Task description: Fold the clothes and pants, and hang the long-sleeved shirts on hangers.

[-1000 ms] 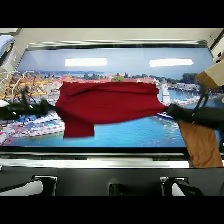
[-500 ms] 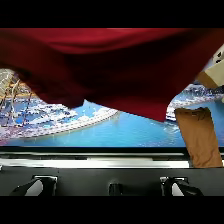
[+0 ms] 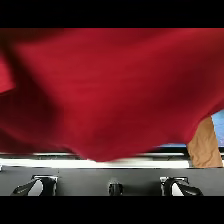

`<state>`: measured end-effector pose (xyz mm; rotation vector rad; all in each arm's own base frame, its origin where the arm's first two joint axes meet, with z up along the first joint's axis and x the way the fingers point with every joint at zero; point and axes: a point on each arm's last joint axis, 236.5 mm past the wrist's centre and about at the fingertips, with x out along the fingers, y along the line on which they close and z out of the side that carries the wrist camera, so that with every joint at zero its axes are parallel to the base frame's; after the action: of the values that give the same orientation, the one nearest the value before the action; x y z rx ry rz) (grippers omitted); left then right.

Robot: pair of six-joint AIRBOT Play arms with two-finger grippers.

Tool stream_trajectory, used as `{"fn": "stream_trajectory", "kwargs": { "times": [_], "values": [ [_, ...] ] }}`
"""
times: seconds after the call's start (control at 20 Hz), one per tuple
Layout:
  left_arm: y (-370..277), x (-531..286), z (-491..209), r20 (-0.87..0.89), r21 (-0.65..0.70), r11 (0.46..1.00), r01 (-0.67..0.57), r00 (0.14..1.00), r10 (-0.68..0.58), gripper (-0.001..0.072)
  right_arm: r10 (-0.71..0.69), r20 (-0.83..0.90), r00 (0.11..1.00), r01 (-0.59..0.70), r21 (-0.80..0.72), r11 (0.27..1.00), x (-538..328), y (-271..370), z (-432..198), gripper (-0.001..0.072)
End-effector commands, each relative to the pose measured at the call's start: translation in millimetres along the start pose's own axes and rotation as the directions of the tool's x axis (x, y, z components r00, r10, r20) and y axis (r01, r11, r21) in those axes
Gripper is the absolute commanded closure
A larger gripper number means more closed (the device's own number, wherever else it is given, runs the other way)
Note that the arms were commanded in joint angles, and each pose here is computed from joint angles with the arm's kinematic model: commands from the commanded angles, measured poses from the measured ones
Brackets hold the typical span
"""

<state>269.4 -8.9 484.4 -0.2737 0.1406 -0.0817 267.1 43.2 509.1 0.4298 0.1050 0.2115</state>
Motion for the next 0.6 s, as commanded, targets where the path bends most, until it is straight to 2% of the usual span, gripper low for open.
{"fn": "stream_trajectory", "kwargs": {
  "times": [0.0, 0.2, 0.35, 0.45, 0.55],
  "values": [
    [25.9, 77.2, -88.7, -0.334, -0.03, 0.996, 0.081, 0.939, -0.086, 0.0691, -0.126, -0.334, 0.934, 0.176, 0.123, 0.977, 74.7, -80.6, -75.2, 0.0686],
    [77.6, 198.5, -226.1, -0.62, -0.121, 0.991, 0.06, 0.775, -0.123, 0.069, -0.129, -0.651, 0.748, 0.34, 0.209, 0.917, 168.1, -179.1, -192.4, 0.0686],
    [103.7, 277.3, -315.6, -0.703, -0.17, 0.985, 0.014, 0.699, -0.131, 0.069, -0.125, -0.769, 0.627, 0.414, 0.193, 0.89, 222.2, -240.2, -284.4, 0.0686],
    [115.9, 320.6, -361.0, -0.715, -0.183, 0.983, -0.017, 0.689, -0.121, 0.069, -0.127, -0.792, 0.597, 0.416, 0.171, 0.893, 260.8, -266.4, -337.0, 0.0686],
    [120.9, 354.0, -395.7, -0.723, -0.185, 0.982, -0.027, 0.681, -0.118, 0.069, -0.137, -0.775, 0.617, 0.409, 0.167, 0.897, 299.6, -283.5, -376.4, 0.0686]
  ]
}}
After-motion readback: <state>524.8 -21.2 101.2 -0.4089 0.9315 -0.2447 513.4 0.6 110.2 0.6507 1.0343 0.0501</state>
